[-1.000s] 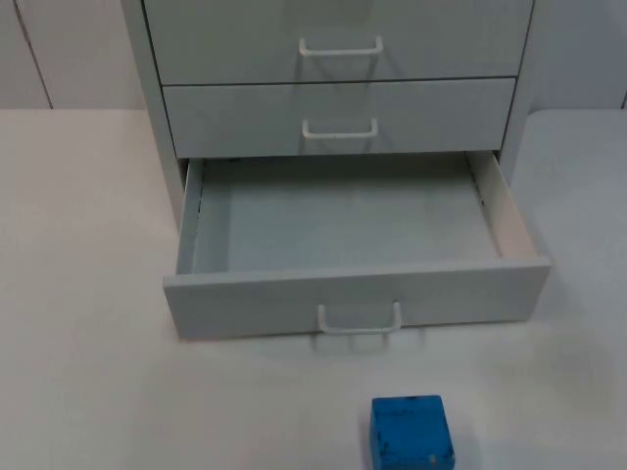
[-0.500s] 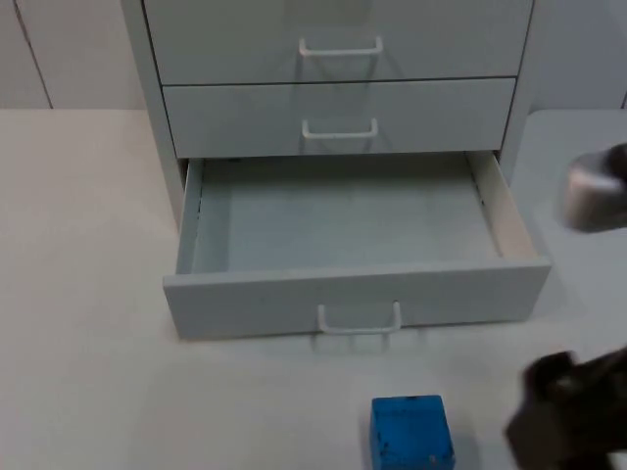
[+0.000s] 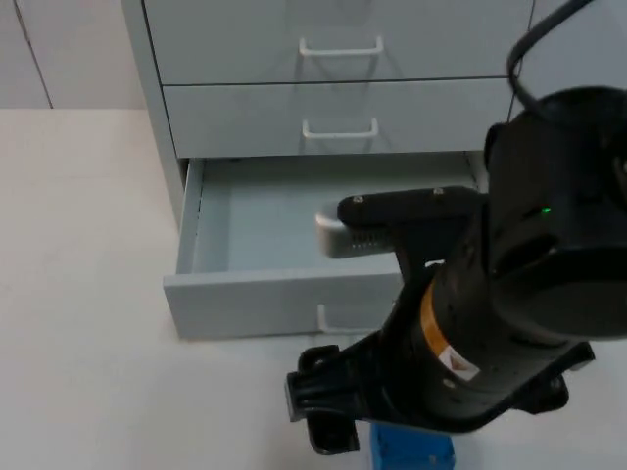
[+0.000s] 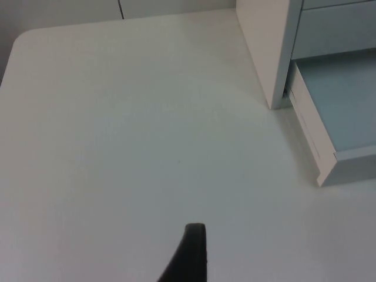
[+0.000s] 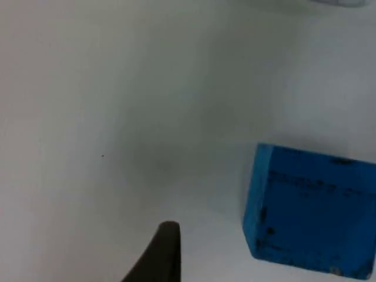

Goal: Open the drawer with the left hand, place the block into the drawer with the right hand, then close the drawer with the left hand.

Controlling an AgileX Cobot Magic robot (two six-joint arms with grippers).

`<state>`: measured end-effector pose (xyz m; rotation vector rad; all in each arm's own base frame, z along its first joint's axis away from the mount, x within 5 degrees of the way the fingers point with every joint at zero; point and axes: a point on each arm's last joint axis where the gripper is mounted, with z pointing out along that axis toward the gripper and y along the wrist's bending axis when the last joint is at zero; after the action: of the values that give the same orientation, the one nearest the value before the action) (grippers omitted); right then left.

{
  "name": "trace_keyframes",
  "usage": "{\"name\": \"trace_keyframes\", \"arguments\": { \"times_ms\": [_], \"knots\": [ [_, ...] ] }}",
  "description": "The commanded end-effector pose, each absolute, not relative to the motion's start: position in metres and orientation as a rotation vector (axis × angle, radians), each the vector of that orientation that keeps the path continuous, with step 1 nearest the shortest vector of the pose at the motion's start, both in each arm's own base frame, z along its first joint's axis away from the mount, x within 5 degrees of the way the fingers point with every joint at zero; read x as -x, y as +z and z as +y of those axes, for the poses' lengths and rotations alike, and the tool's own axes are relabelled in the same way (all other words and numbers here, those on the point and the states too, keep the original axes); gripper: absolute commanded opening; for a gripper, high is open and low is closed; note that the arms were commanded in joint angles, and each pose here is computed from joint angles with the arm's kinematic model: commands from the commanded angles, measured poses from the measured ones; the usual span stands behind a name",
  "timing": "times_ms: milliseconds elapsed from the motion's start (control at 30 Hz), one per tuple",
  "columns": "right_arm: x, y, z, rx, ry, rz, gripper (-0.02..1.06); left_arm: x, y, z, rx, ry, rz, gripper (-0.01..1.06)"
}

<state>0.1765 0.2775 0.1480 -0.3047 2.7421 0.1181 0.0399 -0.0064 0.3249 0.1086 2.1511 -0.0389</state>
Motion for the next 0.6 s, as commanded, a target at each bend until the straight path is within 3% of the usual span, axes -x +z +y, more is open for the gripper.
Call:
{"name": "trace_keyframes", "arguments": {
  "times_ms": [0, 267, 567],
  "knots": [
    [-0.179, 0.149, 0.278, 0.210, 0.123, 2.745, 0.93, -0.039, 0.324, -0.007, -0.107, -0.053, 2.151, 0.83],
    [-0.191, 0.139, 0.275, 0.031, 0.175, 2.766, 0.93, -0.039, 0.324, -0.007, -0.107, -0.053, 2.151, 0.83],
    [-0.194, 0.115, 0.274, 0.032, 0.091, 2.811, 0.89, -0.039, 0.324, -0.007, -0.107, -0.053, 2.151, 0.83]
  ]
}}
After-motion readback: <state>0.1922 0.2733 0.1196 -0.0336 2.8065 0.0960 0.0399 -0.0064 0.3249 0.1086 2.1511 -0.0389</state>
